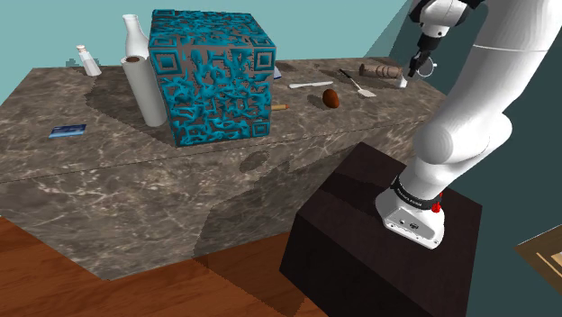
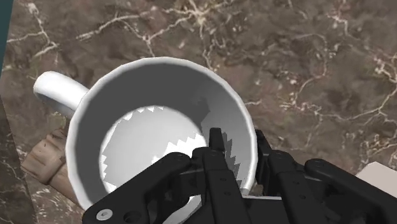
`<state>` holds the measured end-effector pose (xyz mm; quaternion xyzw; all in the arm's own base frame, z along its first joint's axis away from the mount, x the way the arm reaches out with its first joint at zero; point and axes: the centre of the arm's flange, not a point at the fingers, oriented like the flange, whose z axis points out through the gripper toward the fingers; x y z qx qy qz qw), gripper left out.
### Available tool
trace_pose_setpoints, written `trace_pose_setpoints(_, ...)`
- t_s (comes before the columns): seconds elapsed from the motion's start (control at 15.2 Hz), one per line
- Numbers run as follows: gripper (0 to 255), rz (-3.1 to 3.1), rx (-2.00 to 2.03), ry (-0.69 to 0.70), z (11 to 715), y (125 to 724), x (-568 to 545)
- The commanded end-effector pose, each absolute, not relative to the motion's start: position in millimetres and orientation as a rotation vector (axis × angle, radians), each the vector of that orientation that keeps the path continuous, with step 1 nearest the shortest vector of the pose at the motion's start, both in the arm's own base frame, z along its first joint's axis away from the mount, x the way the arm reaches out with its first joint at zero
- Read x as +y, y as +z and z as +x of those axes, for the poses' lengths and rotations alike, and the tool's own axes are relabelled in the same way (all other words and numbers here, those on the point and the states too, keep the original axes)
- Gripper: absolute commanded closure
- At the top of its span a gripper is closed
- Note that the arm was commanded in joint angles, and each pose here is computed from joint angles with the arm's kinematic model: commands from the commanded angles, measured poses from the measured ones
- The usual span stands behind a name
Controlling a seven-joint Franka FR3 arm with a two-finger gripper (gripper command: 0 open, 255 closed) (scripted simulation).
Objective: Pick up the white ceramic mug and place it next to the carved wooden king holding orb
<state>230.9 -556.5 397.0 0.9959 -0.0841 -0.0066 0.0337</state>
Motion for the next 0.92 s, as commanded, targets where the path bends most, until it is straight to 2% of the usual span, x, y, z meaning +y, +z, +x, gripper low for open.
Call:
trace_pose_setpoints(0.0,255,3.084,-0.262,-0.042,230.1,378.6,-555.3)
trace_pose_setpoints(0.26,255,3.084,-0.262,-0.042,230.1,359.1,-555.3)
trace_pose_setpoints(0.73,255,3.084,-0.262,-0.042,230.0,359.1,-555.3)
trace_pose_setpoints(0.79,0,3.084,-0.262,-0.042,230.4,358.8,-555.3)
trace_pose_setpoints(0.86,0,3.084,-0.262,-0.042,230.6,358.2,-555.4)
